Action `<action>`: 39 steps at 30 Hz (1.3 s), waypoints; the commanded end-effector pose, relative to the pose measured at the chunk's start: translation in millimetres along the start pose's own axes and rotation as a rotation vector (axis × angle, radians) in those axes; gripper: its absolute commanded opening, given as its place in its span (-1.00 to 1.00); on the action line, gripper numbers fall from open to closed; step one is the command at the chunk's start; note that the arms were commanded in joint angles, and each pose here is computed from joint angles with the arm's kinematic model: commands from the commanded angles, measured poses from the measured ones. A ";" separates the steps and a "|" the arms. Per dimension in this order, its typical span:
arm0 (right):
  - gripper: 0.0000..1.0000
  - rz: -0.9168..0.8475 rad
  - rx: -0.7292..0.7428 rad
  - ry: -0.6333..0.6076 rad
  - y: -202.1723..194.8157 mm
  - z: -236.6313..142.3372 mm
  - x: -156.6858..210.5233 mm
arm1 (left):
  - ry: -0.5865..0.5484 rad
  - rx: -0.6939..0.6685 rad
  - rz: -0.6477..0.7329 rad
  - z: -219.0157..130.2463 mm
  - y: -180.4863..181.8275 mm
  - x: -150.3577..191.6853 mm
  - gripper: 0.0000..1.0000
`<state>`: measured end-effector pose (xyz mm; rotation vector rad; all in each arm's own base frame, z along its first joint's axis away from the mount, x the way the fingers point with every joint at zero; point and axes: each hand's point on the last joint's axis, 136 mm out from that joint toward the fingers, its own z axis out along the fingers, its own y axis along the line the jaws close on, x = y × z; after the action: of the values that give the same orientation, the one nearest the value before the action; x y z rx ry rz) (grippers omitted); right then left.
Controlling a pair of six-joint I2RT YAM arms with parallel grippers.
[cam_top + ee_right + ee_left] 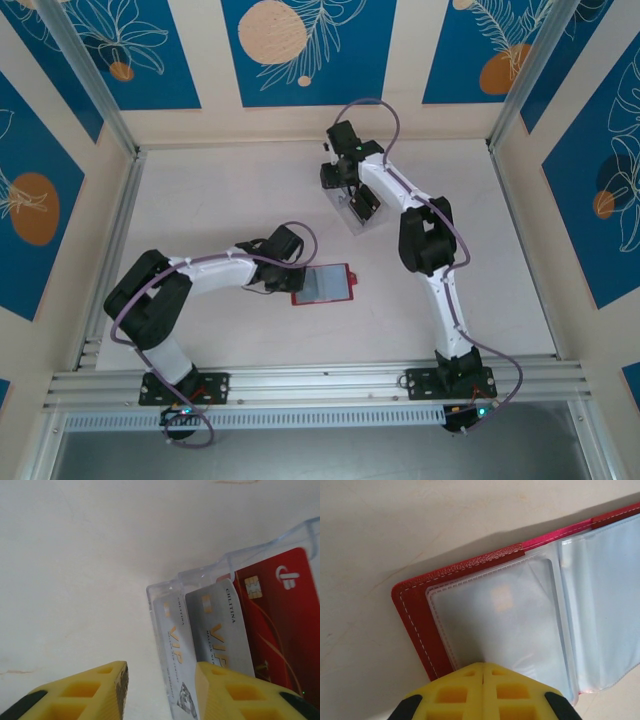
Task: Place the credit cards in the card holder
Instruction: Flip over the card slot in the card holder, then pick up the credit card from the storage box.
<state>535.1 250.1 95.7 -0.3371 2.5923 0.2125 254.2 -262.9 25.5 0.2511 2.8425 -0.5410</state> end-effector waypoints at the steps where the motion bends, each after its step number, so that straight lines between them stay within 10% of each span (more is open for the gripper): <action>1: -0.19 -0.040 0.028 0.027 -1.3 6.5 5.3 | 0.084 -0.066 -0.018 10.4 18.7 28.6 -0.92; 39: -0.36 -0.183 0.090 0.055 6.8 21.0 17.8 | 0.087 -0.053 -0.024 13.6 17.1 29.4 -0.94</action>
<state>532.2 256.0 74.7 -0.4985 2.5914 0.0701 255.2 -264.2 25.7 0.2366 2.8347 -0.5545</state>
